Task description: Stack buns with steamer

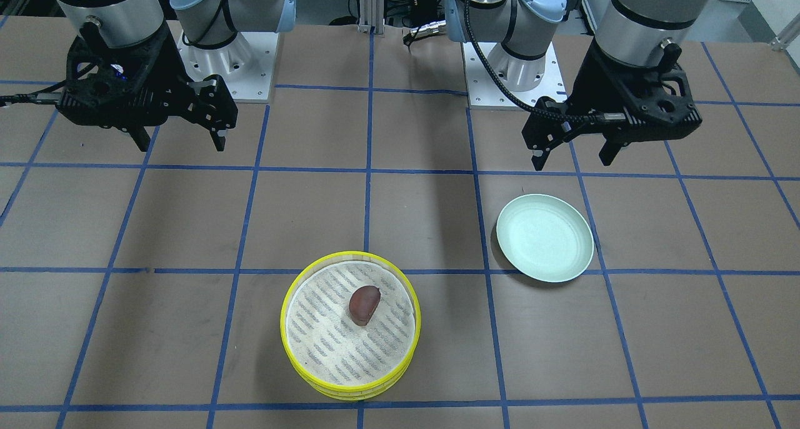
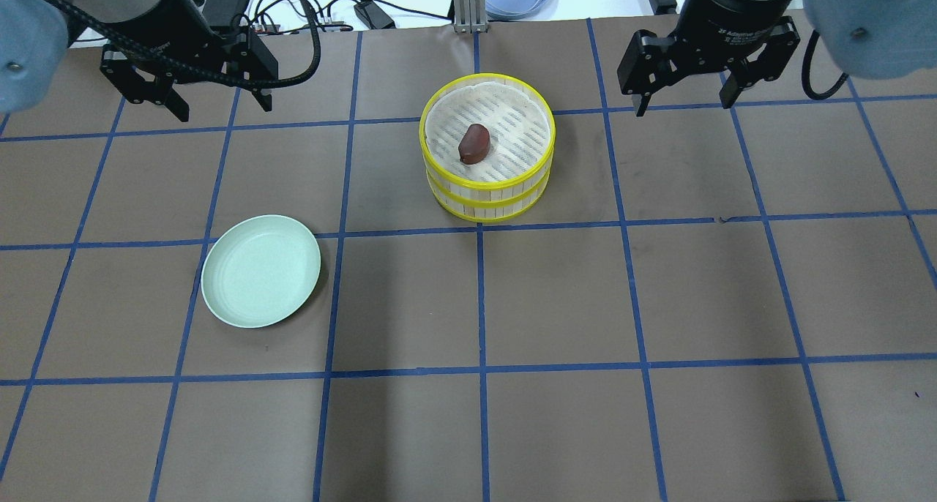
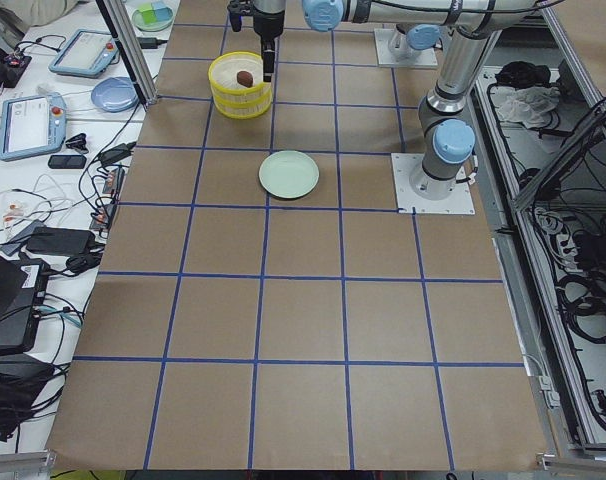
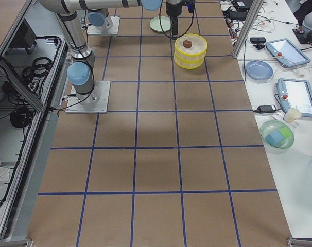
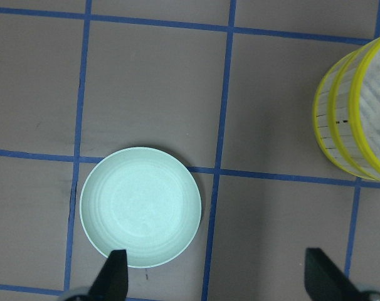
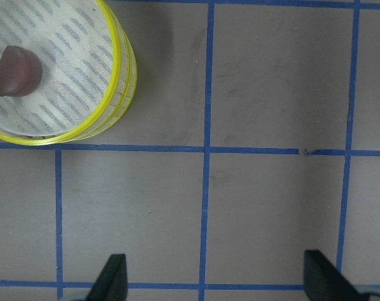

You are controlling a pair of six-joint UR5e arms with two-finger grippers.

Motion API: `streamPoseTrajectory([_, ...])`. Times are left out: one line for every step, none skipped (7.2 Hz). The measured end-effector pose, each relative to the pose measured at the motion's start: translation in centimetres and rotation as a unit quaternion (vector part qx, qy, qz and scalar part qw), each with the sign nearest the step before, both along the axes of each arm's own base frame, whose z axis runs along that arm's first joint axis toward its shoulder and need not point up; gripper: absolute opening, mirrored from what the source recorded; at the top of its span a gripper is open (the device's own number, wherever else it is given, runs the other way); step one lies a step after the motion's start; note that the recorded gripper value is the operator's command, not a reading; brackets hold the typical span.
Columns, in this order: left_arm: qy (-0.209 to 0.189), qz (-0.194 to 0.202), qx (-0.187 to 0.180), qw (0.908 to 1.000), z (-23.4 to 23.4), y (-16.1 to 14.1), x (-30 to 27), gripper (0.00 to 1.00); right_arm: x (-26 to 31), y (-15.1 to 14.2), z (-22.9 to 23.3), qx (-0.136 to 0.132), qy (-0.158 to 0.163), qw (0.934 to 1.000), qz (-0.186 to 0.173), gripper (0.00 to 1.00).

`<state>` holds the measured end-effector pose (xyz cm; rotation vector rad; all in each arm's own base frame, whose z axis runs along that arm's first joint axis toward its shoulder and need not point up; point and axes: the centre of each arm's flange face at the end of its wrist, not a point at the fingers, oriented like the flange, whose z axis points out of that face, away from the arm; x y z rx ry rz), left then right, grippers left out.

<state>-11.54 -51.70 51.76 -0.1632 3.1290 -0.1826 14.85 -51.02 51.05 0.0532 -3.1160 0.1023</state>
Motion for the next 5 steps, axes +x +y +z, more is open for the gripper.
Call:
streamPoseTrajectory([0.008,0.000,-0.001,1.0000,0.5,0.6,-0.1,1.00,0.0,-0.1,-0.1,0.001,-0.001,1.0000,0.000,1.00])
streamPoseTrajectory([0.012,0.001,0.001,0.9999,0.5,0.9,0.0,1.00,0.0,-0.2,-0.3,0.003,-0.001,1.0000,0.000,1.00])
streamPoseTrajectory([0.012,0.004,0.008,0.9999,0.2,1.1,0.2,1.00,0.0,-0.2,-0.4,0.004,-0.001,1.0000,0.000,1.00])
streamPoseTrajectory([0.011,0.007,0.017,0.9998,-0.3,1.1,0.6,1.00,0.0,-0.2,-0.5,0.005,-0.001,1.0000,0.000,1.00])
streamPoseTrajectory([0.008,0.012,0.022,0.9996,-0.9,1.0,1.1,1.00,0.0,-0.2,-0.6,0.006,-0.002,1.0000,0.000,1.00])
